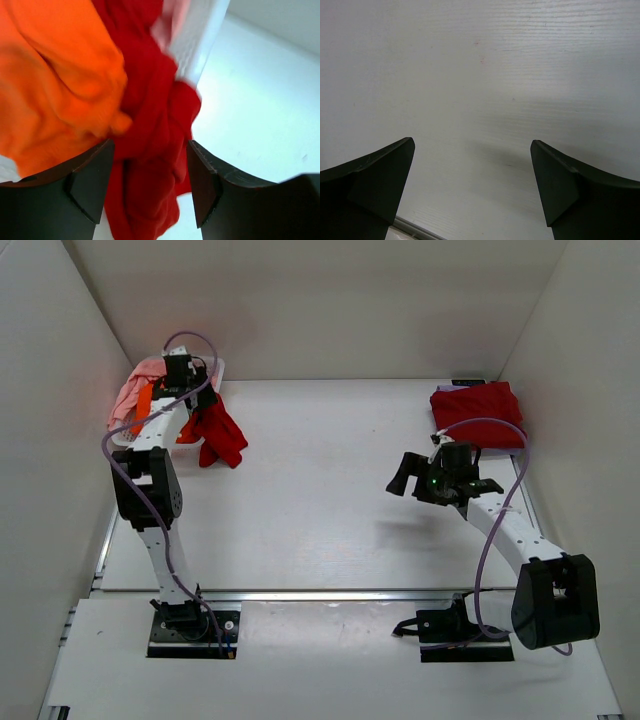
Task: Fold and stack the t-shirts
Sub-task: Grab crumpled tshirt from bin with the left arm
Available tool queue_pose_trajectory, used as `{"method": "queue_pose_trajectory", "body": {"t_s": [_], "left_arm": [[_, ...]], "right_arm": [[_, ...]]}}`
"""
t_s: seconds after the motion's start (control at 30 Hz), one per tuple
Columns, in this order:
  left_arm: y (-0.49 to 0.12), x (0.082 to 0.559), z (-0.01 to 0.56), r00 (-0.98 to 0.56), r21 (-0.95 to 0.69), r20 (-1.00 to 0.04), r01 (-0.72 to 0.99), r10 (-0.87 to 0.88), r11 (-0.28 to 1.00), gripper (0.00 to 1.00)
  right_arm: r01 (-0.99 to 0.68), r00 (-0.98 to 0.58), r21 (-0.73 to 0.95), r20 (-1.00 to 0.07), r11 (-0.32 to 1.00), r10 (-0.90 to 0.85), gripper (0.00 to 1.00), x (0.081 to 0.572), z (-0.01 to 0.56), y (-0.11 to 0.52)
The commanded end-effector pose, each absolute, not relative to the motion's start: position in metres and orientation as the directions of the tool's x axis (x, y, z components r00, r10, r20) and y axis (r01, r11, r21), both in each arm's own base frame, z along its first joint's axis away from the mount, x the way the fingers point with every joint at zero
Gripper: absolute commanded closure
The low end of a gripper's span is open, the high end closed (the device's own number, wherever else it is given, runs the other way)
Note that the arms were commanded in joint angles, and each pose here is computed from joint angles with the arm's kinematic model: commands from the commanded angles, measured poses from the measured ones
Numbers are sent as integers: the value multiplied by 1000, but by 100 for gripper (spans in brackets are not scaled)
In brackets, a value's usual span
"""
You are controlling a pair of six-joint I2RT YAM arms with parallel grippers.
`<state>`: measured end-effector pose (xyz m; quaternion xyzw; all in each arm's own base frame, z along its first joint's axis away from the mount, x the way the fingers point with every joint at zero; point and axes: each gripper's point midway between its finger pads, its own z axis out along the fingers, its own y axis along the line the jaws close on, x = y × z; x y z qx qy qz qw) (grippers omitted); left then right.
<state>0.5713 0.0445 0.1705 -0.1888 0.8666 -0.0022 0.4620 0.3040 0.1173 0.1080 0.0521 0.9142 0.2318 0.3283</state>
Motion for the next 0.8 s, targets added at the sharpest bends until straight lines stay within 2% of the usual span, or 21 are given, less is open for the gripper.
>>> {"method": "queue_pose_trajectory", "body": {"t_s": [0.0,0.23,0.3,0.4,0.57,0.6,0.63,0.7,0.73,0.77], "left_arm": [[40,565,206,-420,-208,-847,-304,-326,930,29],[42,569,183,-445,-218,-825,-317,-348,923,32],[40,567,175,-449,-227,-819,-320,-359,920,39],[39,571,168,-449,-240,-814,-318,-369,917,41],[41,581,169,-443,-250,-812,-324,-380,913,38],[37,584,170,-441,-255,-812,-320,-382,913,39],[32,587,166,-451,-255,-808,-312,-380,915,43],[31,591,175,-440,-260,-815,-302,-376,917,75],[29,592,178,-434,-270,-816,-300,-383,915,83],[30,593,184,-424,-273,-820,-303,-385,913,84]], "right_arm": [[-77,-753,474,-604,877,260,1,312,116,120],[-80,-760,488,-594,869,264,1,309,108,121],[-87,-757,490,-598,867,262,1,310,111,122],[-80,-758,491,-596,867,267,1,310,109,119],[-71,-759,493,-591,867,274,1,309,106,115],[-74,-761,494,-590,866,271,1,308,106,116],[-66,-757,492,-592,868,277,1,310,106,114],[-73,-757,497,-592,865,277,1,309,107,116],[-70,-763,500,-585,863,276,1,307,105,117],[-76,-762,498,-588,864,272,1,308,106,117]]}}
